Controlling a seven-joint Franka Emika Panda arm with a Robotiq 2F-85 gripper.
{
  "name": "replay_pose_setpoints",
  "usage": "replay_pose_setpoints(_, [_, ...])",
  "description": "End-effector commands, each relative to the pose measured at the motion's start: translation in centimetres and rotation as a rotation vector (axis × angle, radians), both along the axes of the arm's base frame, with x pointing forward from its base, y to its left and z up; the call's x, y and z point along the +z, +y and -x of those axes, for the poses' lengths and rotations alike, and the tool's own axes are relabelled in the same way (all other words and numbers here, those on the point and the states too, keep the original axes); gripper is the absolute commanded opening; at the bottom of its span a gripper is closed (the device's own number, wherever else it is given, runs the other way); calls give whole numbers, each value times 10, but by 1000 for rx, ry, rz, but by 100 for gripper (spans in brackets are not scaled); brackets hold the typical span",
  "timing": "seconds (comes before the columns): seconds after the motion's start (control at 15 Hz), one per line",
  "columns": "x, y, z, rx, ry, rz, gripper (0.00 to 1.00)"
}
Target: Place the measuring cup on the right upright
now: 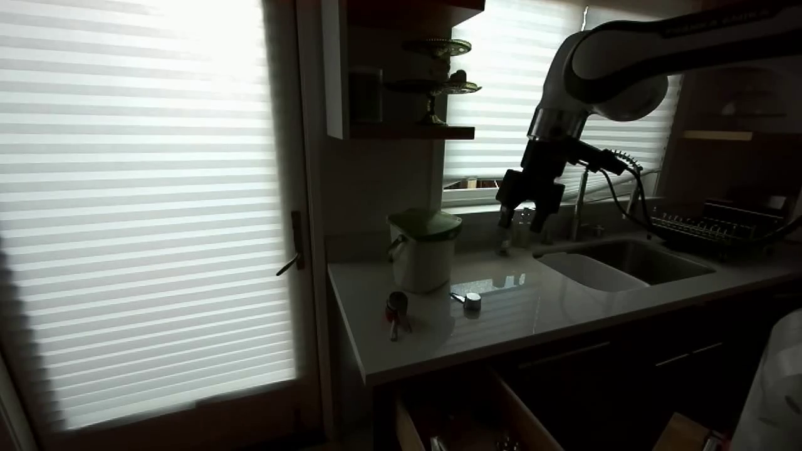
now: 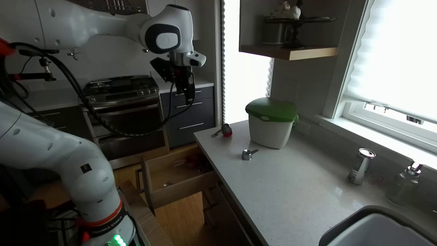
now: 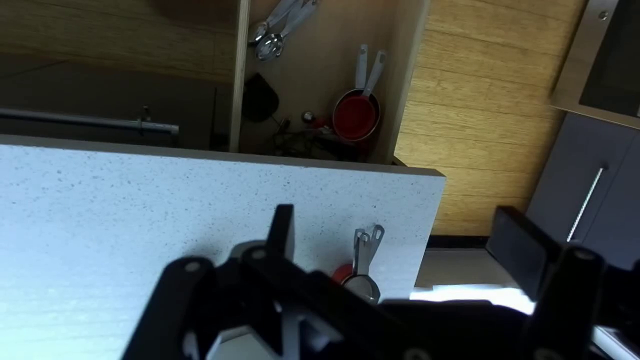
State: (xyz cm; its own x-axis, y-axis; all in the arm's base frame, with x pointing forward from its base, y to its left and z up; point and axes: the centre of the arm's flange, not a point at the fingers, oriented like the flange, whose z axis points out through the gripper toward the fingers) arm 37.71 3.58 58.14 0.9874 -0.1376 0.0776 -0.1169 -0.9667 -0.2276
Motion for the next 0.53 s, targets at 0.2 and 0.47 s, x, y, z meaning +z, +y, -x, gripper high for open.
replay_pose_setpoints(0.2, [-20, -27, -71, -129, -62, 110, 100])
replay_pose_setpoints(0.47, [-69, -47, -119, -187, -61, 229, 100])
